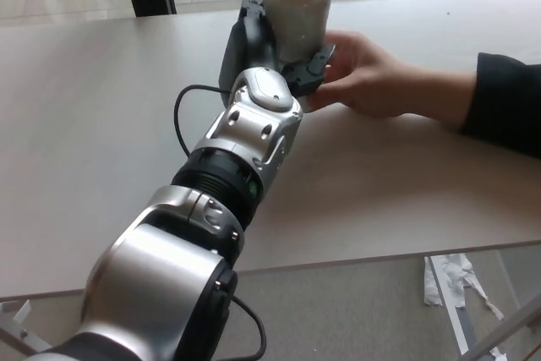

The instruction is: Pick up a bottle and hand it

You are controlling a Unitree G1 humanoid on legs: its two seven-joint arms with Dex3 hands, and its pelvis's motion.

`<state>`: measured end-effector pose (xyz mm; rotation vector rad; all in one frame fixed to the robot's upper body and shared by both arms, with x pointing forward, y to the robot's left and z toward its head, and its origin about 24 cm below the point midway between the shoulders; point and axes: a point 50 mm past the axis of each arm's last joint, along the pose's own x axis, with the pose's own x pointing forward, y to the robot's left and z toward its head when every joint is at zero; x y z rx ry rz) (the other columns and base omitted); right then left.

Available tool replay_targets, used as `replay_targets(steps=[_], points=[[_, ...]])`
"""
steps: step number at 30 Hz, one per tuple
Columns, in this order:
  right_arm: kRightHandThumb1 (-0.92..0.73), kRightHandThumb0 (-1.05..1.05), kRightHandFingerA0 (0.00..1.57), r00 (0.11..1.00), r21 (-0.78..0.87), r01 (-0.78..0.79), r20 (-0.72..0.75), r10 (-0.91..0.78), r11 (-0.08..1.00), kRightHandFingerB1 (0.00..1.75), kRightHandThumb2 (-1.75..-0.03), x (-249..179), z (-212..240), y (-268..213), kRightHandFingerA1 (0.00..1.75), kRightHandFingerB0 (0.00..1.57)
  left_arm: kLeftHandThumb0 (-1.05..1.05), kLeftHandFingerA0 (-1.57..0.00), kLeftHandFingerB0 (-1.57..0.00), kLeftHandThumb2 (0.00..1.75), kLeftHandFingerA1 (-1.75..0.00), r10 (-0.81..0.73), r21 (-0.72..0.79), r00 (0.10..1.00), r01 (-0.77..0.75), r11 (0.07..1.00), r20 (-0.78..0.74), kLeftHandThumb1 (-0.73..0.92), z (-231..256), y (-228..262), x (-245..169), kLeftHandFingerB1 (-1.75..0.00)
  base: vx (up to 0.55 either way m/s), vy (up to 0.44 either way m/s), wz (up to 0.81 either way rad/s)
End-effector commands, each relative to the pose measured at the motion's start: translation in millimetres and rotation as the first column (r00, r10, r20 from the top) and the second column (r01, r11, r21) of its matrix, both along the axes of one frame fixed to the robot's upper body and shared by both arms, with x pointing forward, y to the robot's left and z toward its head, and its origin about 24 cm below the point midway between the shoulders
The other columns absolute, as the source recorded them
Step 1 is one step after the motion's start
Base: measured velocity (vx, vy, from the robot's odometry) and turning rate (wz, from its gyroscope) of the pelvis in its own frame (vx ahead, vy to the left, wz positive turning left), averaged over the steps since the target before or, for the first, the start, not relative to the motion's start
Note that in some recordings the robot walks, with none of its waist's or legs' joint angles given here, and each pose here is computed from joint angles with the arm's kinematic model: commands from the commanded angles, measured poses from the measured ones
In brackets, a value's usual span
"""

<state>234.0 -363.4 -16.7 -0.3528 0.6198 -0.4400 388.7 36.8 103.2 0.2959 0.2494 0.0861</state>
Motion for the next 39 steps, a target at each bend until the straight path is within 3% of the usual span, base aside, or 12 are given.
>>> replay_targets(steps=[1, 4, 7, 9, 10, 12, 23, 25, 26, 30, 31, 39], points=[[-0.42, -0.58, 0.95, 0.98, 0.046, -0.18, 0.092, 0.175, 0.983, 0.51, -0.83, 28, 8, 31, 1.15, 0.35, -0.88, -0.07, 0.0, 0.83, -0.33, -0.345, -0.143, 0.935, 0.332, 0.932, -0.084, 0.51, -11, -66, -31, 0.0, 0.0, 0.0, 0.0], [-0.52, -0.56, 0.9, 0.981, 0.036, -0.178, 0.089, 0.175, 0.983, 0.4, -0.58, 27, 9, 28, 1.36, 0.43, -0.91, -0.09, 0.0, 0.85, -0.08, -0.349, -0.168, 0.935, 0.334, 0.927, -0.067, 0.52, -10, -53, -29, 0.0, 0.0, 0.0, 0.0], [-0.42, -0.66, 1.13, 0.983, 0.032, -0.166, 0.087, 0.163, 0.986, 0.53, -0.83, 24, 10, 23, 1.31, 0.38, -0.96, 0.0, 0.0, 0.87, 0.0, -0.341, -0.15, 0.94, 0.335, 0.93, -0.018, 0.57, -4, 5, -23, 0.0, 0.0, 0.0, 0.0], [-0.42, -0.66, 1.13, 0.984, 0.028, -0.16, 0.086, 0.157, 0.987, 0.53, -0.83, 24, 11, 20, 1.31, 0.38, -0.96, 0.0, 0.0, 0.87, 0.0, -0.347, -0.146, 0.938, 0.342, 0.928, -0.013, 0.57, -2, 7, -23, 0.0, 0.0, 0.0, 0.0], [-0.53, -0.54, 1.0, 0.984, 0.026, -0.157, 0.091, 0.154, 0.987, 0.39, -0.57, 24, 11, 20, 1.38, 0.42, -0.93, -0.12, 0.0, 0.88, -0.48, -0.335, -0.147, 0.942, 0.33, 0.932, -0.006, 0.57, 1, 27, -25, 0.0, 0.0, 0.0, 0.0], [-0.39, -0.56, 1.02, 0.985, 0.03, -0.153, 0.084, 0.15, 0.988, 0.51, -0.85, 20, 9, 19, 1.18, 0.32, -0.95, -0.1, 0.0, 0.88, -0.42, -0.321, -0.145, 0.947, 0.321, 0.936, 0.022, 0.56, 5, 57, -33, 0.0, 0.0, 0.0, 0.0], [-0.42, -0.62, 0.97, 0.992, 0.016, -0.123, 0.042, 0.122, 0.992, 0.5, -0.85, 6, 5, 7, 1.21, 0.31, -1.02, 0.0, 0.0, 0.86, -0.12, -0.309, -0.035, 0.938, 0.318, 0.947, 0.158, 0.56, 60, 181, -93, 0.0, 0.0, 0.0, 0.0], [-0.55, -0.57, 0.77, 0.992, 0.009, -0.116, 0.044, 0.116, 0.993, 0.39, -0.56, 4, 5, 4, 1.07, 0.42, -0.97, 0.0, 0.0, 0.84, -0.17, -0.27, 0.039, 0.935, 0.268, 0.963, 0.228, 0.54, 85, 215, -117, 0.0, 0.0, 0.0, 0.0], [-0.42, -0.6, 0.92, 0.994, 0.009, -0.105, 0.045, 0.104, 0.994, 0.52, -0.84, 2, 4, 2, 1.12, 0.35, -1.01, 0.0, 0.0, 0.89, -0.15, -0.246, 0.051, 0.933, 0.241, 0.969, 0.262, 0.57, 94, 226, -124, 0.0, 0.0, 0.0, 0.0], [-0.53, -0.59, 1.01, 0.997, 0.016, -0.077, 0.029, 0.077, 0.997, 0.42, -0.6, -2, 4, -5, 1.35, 0.4, -0.96, 0.0, 0.0, 0.87, -0.18, -0.175, 0.053, 0.927, 0.167, 0.985, 0.331, 0.55, 115, 260, -151, 0.0, 0.0, 0.0, 0.0], [-0.56, -0.54, 0.61, 0.997, 0.013, -0.078, 0.027, 0.078, 0.997, 0.39, -0.57, -4, 4, -5, 0.91, 0.4, -0.95, 0.0, 0.0, 0.88, -0.24, -0.093, 0.073, 0.927, 0.071, 0.995, 0.363, 0.55, 125, 283, -171, -0.01, 0.0, 0.0, 0.0], [-0.56, -0.55, 0.76, 0.999, 0.029, -0.017, 0.036, 0.016, 0.999, 0.4, -0.57, -16, 4, -17, 1.1, 0.41, -0.83, -0.47, 0.0, 0.92, -0.82, 0.33, 0.037, 0.825, -0.388, 0.921, 0.459, 0.49, 136, 385, -264, -0.28, 0.0, 0.0, 0.0]])
